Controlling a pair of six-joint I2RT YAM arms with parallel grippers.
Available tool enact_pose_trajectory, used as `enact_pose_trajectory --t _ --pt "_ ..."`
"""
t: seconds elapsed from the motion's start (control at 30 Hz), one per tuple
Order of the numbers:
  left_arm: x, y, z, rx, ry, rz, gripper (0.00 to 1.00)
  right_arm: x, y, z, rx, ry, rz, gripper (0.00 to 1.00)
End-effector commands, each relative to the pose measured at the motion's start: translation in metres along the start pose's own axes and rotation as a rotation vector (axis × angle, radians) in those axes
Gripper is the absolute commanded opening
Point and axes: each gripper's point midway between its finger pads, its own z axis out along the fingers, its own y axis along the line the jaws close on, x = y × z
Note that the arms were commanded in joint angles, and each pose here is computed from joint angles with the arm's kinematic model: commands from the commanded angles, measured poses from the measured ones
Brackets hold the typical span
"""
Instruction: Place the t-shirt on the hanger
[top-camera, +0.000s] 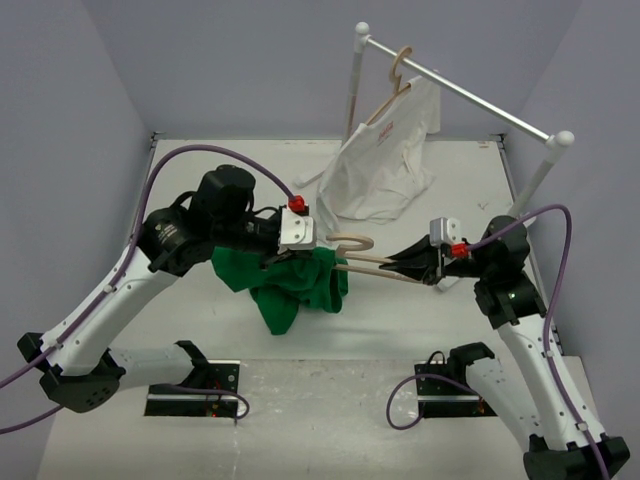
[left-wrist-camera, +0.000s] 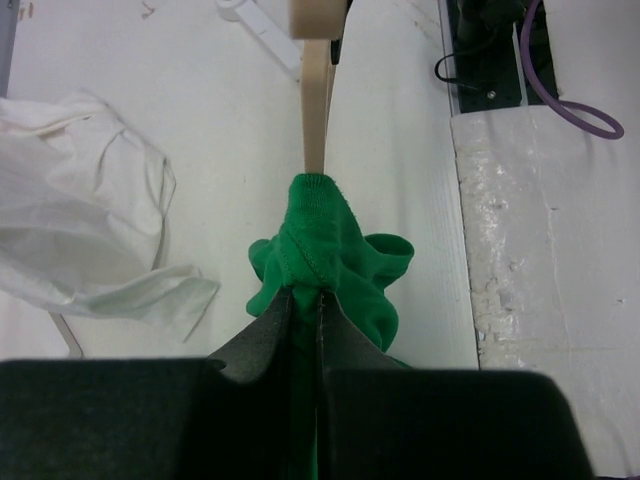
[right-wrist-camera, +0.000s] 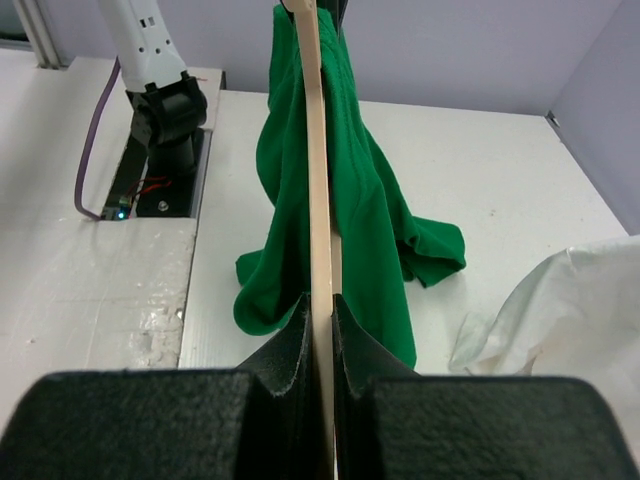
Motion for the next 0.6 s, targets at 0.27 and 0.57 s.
enact_pose_trajectory --t 0.27,0.57 --pt "0.006 0.076 -0.024 -0.481 0.029 -0.093 0.00 -0.021 -0.101 -0.044 0.781 -0.131 0.411 0.99" --pt "-0.012 0.075 -0.047 -0.605 -0.152 -0.229 0.00 -0.006 -0.090 -0.059 0.933 -0.290 0.813 0.83"
